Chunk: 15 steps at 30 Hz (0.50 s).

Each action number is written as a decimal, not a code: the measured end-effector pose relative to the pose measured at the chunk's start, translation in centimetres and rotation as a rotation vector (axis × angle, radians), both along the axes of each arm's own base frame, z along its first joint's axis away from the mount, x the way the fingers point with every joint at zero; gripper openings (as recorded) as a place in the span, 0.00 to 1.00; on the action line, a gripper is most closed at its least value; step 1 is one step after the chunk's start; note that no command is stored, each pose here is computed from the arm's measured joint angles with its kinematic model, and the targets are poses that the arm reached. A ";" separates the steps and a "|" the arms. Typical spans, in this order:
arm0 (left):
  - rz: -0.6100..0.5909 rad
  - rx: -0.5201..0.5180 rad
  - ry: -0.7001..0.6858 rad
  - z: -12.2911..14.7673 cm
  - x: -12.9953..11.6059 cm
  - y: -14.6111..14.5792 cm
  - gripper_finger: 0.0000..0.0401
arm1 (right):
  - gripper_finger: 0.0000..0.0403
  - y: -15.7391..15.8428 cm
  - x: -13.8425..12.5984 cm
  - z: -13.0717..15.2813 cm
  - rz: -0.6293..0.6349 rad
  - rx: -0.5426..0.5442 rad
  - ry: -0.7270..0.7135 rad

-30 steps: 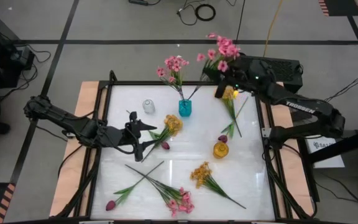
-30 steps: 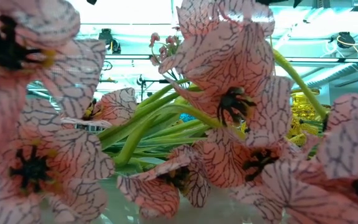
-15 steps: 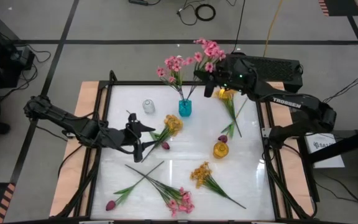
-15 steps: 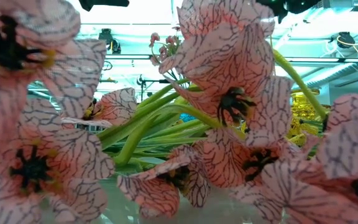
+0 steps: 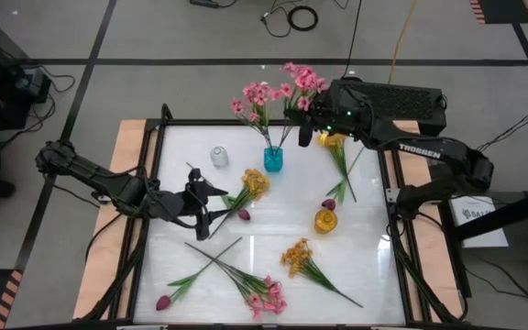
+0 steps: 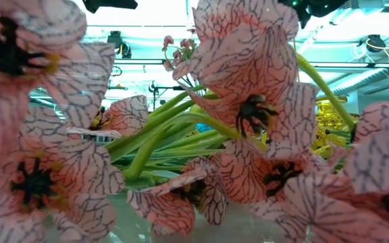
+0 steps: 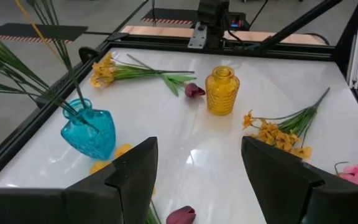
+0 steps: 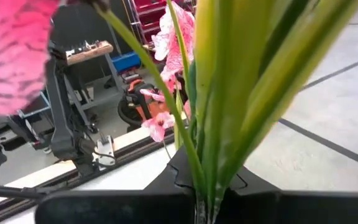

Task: Sort flowers into vase by color
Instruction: Put the top pink flowers into the blue vase

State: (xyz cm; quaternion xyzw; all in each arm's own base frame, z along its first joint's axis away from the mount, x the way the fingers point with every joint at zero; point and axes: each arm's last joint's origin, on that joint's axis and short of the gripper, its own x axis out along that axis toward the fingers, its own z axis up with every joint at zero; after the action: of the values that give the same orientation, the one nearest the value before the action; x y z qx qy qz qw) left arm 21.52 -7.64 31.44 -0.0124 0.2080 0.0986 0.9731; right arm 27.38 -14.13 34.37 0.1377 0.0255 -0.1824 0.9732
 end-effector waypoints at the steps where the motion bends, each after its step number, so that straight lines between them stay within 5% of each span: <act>1: 0.000 -0.001 -0.001 0.0 0.0 0.0 0.60 | 0.01 0.0 0.2 -0.1 0.002 0.000 -0.002; 15: -0.002 0.005 0.005 -0.1 0.0 0.0 0.60 | 0.03 -1.7 3.2 -4.4 -0.017 0.114 0.062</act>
State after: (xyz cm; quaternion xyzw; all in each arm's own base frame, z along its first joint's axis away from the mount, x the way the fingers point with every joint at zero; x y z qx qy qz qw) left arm 21.50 -7.63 31.38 -0.0093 0.2104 0.0984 0.9726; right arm 30.61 -15.88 29.98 0.1873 0.0646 -0.1929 0.9610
